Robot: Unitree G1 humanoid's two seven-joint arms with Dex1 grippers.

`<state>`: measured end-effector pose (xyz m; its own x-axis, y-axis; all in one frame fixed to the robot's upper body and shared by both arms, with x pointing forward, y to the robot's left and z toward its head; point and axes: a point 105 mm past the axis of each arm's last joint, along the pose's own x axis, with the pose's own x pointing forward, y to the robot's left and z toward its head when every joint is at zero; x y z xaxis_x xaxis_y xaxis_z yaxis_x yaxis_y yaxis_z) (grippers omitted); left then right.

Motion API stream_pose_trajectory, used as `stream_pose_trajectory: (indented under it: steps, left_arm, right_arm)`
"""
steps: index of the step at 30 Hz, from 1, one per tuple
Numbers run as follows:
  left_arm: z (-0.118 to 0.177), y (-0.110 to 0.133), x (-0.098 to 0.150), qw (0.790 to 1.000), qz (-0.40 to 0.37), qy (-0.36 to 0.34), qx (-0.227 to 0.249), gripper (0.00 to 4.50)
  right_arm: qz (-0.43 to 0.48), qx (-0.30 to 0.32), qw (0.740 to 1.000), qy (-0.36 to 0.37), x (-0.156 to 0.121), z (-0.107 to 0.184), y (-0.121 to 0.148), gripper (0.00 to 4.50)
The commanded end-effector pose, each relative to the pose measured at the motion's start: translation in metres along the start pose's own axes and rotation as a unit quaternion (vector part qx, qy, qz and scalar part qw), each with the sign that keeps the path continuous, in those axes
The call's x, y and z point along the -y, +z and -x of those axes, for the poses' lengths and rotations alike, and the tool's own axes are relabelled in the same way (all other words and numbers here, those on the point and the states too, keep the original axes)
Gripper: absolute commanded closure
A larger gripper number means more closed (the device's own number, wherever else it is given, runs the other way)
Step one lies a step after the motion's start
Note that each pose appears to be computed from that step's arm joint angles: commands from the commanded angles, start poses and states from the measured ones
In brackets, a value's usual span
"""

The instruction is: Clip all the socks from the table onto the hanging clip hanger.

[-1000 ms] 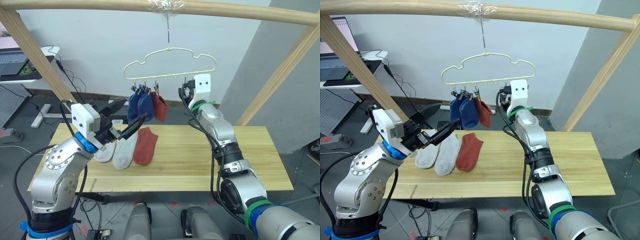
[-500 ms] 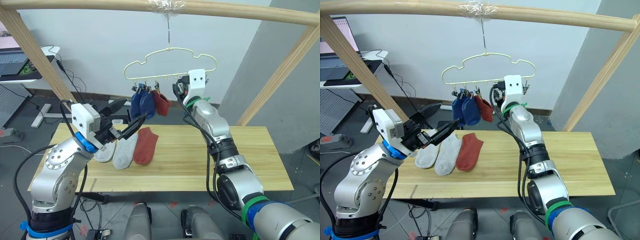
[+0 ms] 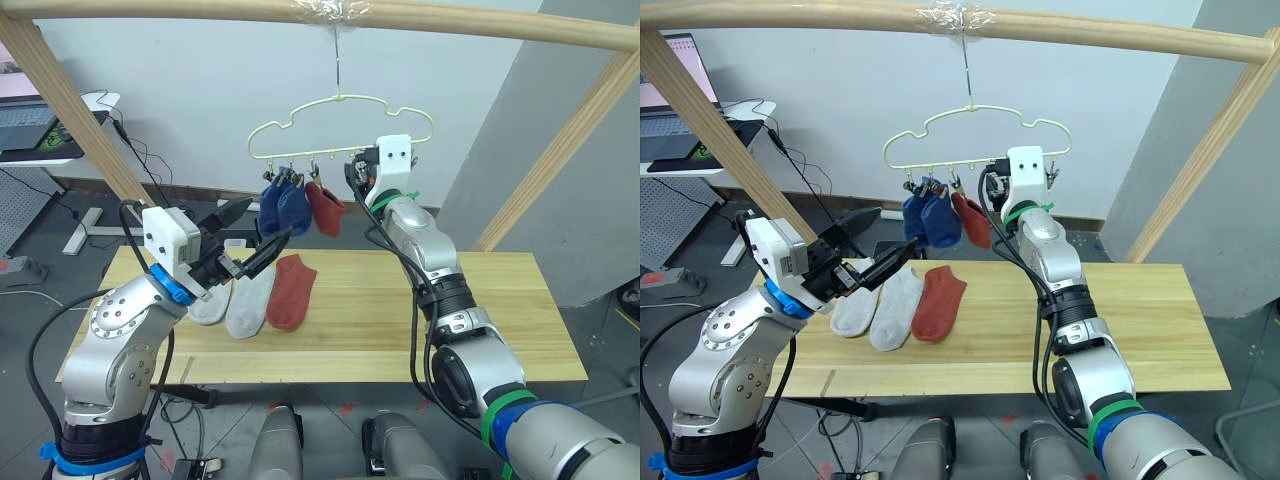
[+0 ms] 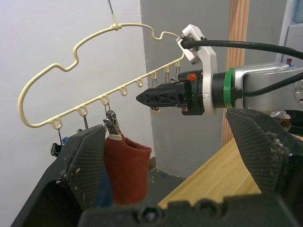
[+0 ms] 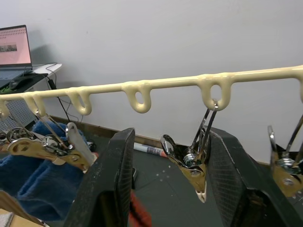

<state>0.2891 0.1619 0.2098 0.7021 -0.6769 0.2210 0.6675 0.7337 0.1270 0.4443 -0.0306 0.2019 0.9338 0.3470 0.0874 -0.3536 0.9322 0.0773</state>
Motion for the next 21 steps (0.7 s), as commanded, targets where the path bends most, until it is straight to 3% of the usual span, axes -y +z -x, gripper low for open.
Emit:
stream_pose_trajectory:
  steps: [1, 14, 17, 21]
  left_arm:
    - [-0.0009, 0.0098, 0.0022, 1.000, -0.018, -0.008, 0.014, 0.00]
    - [-0.0010, 0.0080, 0.0027, 1.000, -0.016, -0.010, 0.016, 0.00]
    - [-0.0015, 0.0083, 0.0042, 1.000, -0.015, -0.010, 0.017, 0.00]
    - [-0.0011, 0.0080, 0.0043, 1.000, -0.014, -0.010, 0.016, 0.00]
  right_arm:
    - [-0.005, 0.030, 1.000, 0.001, -0.0015, -0.0018, 0.0180, 2.23]
    - [-0.011, 0.032, 0.999, -0.009, 0.0031, -0.0026, 0.0185, 2.23]
    - [-0.011, 0.035, 0.999, -0.015, 0.0061, -0.0031, 0.0200, 2.75]
    - [-0.010, 0.037, 0.999, -0.018, 0.0075, -0.0038, 0.0210, 2.75]
